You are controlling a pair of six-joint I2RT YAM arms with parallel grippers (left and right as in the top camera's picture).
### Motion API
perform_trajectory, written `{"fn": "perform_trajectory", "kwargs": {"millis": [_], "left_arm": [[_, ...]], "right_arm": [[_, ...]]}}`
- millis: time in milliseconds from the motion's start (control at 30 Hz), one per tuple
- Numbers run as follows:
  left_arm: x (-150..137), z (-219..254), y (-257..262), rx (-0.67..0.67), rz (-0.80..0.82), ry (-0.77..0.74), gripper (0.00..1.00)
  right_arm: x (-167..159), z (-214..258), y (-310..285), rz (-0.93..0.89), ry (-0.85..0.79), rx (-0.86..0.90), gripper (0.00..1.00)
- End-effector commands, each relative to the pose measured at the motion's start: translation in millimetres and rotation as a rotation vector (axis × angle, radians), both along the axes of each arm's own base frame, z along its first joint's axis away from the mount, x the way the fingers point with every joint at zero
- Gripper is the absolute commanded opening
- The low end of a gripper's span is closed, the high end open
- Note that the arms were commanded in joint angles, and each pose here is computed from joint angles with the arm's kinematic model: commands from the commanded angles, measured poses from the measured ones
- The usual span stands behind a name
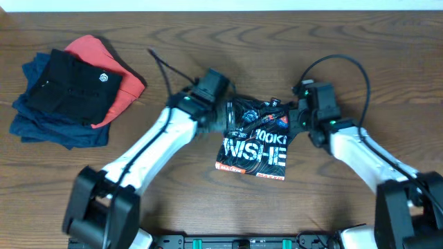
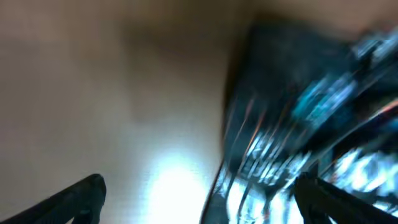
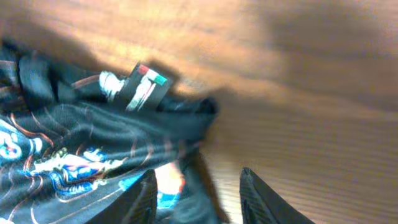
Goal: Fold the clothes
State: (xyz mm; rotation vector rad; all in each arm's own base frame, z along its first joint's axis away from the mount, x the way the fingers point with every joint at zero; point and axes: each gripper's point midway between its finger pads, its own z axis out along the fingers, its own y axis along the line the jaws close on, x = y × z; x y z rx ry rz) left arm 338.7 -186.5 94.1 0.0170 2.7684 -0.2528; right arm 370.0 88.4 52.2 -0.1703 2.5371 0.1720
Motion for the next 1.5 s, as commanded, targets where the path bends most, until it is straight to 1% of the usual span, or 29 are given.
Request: {"fn": "perform_trajectory", "kwargs": {"millis": [0,100,200,300,367,433,533,600,700,733,767,800,900,933,1000,1033,1067,1133,1233,1367,1467], "left_arm": [[19.7,7.8,-7.2,-0.014,-0.141,-0.097,0.98],[32.2,3.0,-20.4,-0.120,-0.194,-0.103,0.98],[44.5,-10.8,-26.0,-0.217,-0.202,-0.080,0.98],[53.5,-22.9,-41.2,-0.356,-0.245,-0.058,0.98],[56.3,-32.2,-49.1,-0.414,-0.267,-0.044,0.98],[55.6,-43.7,-55.6,-0.449,-0.285,-0.021,0.98],[47.3,-64.7,-62.8,-0.476,-0.293,0.045,0.98],[37.7,-78.9,-69.9,-0.498,-0.297,0.103,0.98],[17.3,-95.9,-89.2,-0.554,-0.349,0.184,0.98],[11.5,-98.7,-95.1,-0.572,-0.367,0.203,0.92],[4.5,-100.4,-102.3,-0.594,-0.389,0.223,0.82],[-2.4,-102.8,-108.9,-0.609,-0.408,0.243,0.75],[-11.1,-106.9,-117.0,-0.597,-0.443,0.250,0.62],[-11.4,-106.9,-118.0,-0.595,-0.450,0.245,0.53],[-7.4,-104.7,-119.6,-0.601,-0.459,0.222,0.19],[-3.0,-102.5,-118.5,-0.605,-0.456,0.207,0.09],[1.5,-100.1,-117.0,-0.608,-0.452,0.195,0.06],[12.8,-91.6,-112.6,-0.614,-0.440,0.166,0.06],[39.8,-69.0,-96.1,-0.603,-0.400,0.079,0.06],[78.8,-37.7,-51.2,-0.483,-0.277,-0.071,0.06],[105.6,0.1,-5.3,-0.381,-0.164,-0.207,0.06]], "right_arm": [[14.6,44.2,-20.5,-0.056,-0.085,0.002,0.49],[7.2,56.5,-33.7,-0.087,-0.072,-0.002,0.60],[-3.2,61.8,-41.2,-0.103,-0.052,-0.006,0.61],[-11.7,62.3,-44.3,-0.108,-0.028,-0.010,0.62],[-14.6,60.6,-44.8,-0.109,-0.015,-0.012,0.62],[-16.8,59.0,-45.0,-0.109,-0.004,-0.014,0.63],[-18.2,58.0,-45.2,-0.109,0.003,-0.015,0.63],[-18.4,57.9,-45.2,-0.109,0.004,-0.015,0.63],[-18.4,57.9,-45.1,-0.109,0.004,-0.015,0.63],[-18.4,57.9,-45.1,-0.109,0.004,-0.015,0.63],[-18.4,57.9,-45.1,-0.109,0.004,-0.015,0.63],[-18.4,57.9,-45.2,-0.109,0.004,-0.015,0.63],[-19.0,57.5,-45.3,-0.109,0.007,-0.016,0.63],[-19.6,57.1,-45.3,-0.108,0.010,-0.016,0.63],[-20.3,56.6,-45.4,-0.108,0.014,-0.017,0.63],[-20.6,56.5,-45.4,-0.108,0.015,-0.017,0.63],[-20.6,56.5,-45.4,-0.108,0.015,-0.017,0.63],[-20.6,56.5,-45.4,-0.108,0.015,-0.017,0.63],[-20.7,56.3,-45.5,-0.109,0.015,-0.017,0.63],[-22.5,55.2,-45.8,-0.108,0.024,-0.020,0.62],[-22.4,54.9,-49.6,-0.121,0.023,-0.038,0.62]]}}
